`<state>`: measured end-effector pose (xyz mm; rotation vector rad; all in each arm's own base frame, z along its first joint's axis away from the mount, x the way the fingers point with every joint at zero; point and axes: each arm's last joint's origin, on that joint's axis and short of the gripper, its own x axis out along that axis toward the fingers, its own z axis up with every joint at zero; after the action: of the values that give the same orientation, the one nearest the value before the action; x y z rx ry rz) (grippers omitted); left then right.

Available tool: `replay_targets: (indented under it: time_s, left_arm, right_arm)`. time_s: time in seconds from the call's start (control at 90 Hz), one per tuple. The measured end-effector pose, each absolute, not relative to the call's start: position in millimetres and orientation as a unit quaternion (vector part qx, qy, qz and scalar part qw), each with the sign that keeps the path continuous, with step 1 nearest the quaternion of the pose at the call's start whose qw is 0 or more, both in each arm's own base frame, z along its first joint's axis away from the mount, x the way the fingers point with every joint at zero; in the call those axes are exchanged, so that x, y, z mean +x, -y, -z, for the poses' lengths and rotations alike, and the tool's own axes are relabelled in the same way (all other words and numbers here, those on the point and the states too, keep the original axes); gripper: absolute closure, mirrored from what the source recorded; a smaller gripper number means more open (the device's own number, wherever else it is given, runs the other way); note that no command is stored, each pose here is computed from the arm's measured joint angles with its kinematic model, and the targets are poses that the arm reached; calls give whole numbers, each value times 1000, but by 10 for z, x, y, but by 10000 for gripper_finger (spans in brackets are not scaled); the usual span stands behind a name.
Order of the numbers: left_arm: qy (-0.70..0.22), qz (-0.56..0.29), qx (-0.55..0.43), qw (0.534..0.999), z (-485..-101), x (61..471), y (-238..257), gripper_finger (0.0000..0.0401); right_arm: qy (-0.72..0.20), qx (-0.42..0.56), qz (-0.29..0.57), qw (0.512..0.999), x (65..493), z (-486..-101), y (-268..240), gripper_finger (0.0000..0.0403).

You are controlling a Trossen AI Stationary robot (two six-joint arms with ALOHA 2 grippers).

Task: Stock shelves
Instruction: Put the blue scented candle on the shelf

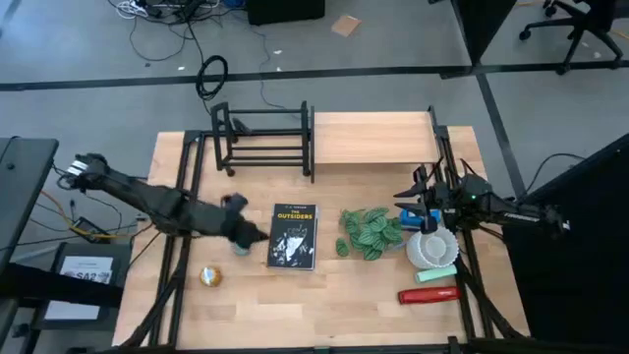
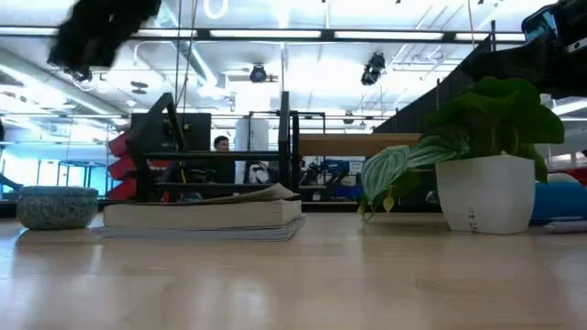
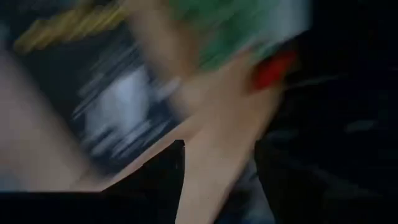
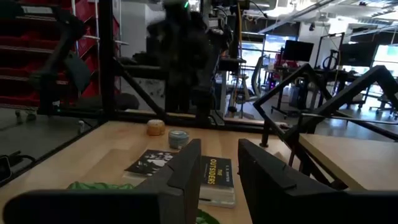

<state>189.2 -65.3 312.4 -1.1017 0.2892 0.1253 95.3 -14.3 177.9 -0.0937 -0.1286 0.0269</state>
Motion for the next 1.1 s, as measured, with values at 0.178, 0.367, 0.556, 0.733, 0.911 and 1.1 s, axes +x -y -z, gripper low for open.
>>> replay_targets:
  time_s: [0.178, 0.367, 0.556, 0.733, 0.911, 1.1]
  left_arm:
    - [99, -8, -505, 857, -3565, 2003, 514, 228]
    - [210, 31, -503, 838, -3735, 2089, 430, 200]
    - [221, 68, -512, 827, -3700, 2233, 429, 181]
    - [219, 85, -522, 820, -3631, 2360, 462, 180]
    - [237, 99, -522, 813, -3630, 2400, 474, 180]
    - [232, 74, -525, 815, -3602, 2410, 482, 178]
  right_arm:
    - [64, -47, -13, 997, 953, -1778, 143, 325]
    - [64, -47, -13, 997, 953, -1779, 143, 325]
    - [64, -47, -13, 997, 953, -1779, 143, 325]
    - [64, -47, -13, 997, 953, -1779, 143, 325]
    - [64, -47, -13, 997, 953, -1779, 143, 325]
    - [64, -47, -13, 997, 953, -1779, 144, 325]
